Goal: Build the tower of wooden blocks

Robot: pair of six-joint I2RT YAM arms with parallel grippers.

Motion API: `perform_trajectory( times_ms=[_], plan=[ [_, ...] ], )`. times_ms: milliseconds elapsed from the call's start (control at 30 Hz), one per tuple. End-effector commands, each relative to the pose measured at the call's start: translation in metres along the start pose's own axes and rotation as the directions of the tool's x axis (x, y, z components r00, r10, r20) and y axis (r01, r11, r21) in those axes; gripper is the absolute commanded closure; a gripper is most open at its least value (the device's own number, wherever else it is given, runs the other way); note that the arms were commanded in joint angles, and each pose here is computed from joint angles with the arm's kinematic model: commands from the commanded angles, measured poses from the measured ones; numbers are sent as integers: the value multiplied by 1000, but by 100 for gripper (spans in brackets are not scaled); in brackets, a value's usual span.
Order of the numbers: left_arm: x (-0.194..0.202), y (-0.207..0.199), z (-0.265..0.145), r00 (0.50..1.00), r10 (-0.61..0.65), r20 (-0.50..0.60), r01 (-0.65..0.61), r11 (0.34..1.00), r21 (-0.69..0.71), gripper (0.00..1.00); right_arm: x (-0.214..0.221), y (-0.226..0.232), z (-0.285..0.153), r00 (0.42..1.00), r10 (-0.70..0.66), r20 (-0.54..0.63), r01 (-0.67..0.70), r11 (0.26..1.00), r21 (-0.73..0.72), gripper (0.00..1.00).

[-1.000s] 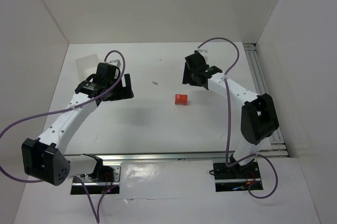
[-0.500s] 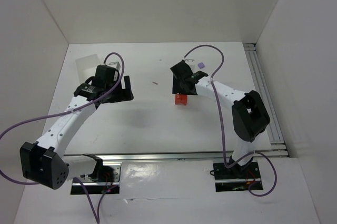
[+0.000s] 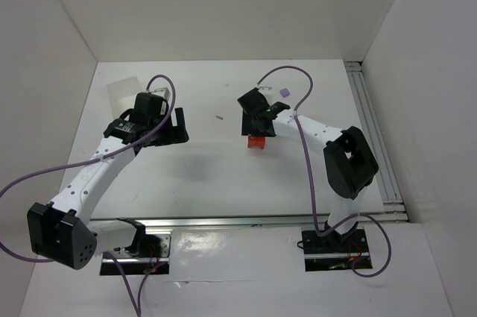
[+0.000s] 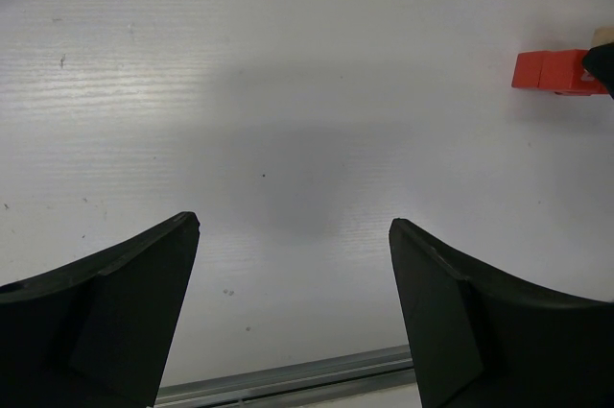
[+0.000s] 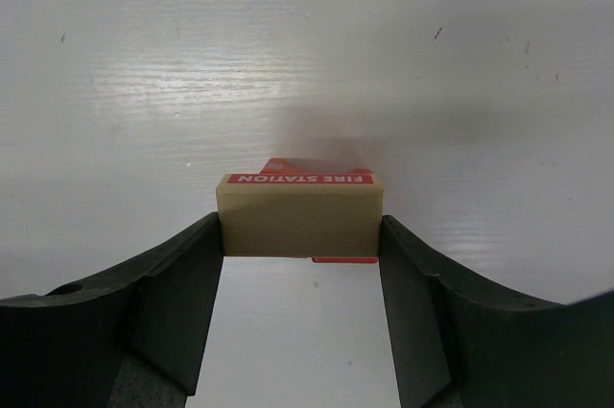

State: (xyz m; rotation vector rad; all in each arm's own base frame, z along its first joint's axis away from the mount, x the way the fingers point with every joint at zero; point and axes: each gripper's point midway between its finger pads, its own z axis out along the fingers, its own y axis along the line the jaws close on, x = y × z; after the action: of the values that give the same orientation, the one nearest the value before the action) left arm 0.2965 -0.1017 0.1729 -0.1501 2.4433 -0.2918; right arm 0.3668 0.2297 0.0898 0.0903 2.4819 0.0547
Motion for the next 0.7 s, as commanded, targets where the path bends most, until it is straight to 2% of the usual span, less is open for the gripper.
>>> perform_trajectory(
  times_ms=[0,667],
  plan=[
    [-7,-7,-7,999,-16,41,14,999,35,7,-10,6,-5,1000,-2,27,2,1000,-1,38],
    [-8,-6,-7,999,-16,44,15,1000,26,7,-2,-1,-6,1000,-12,6,12,1000,14,37]
  ],
)
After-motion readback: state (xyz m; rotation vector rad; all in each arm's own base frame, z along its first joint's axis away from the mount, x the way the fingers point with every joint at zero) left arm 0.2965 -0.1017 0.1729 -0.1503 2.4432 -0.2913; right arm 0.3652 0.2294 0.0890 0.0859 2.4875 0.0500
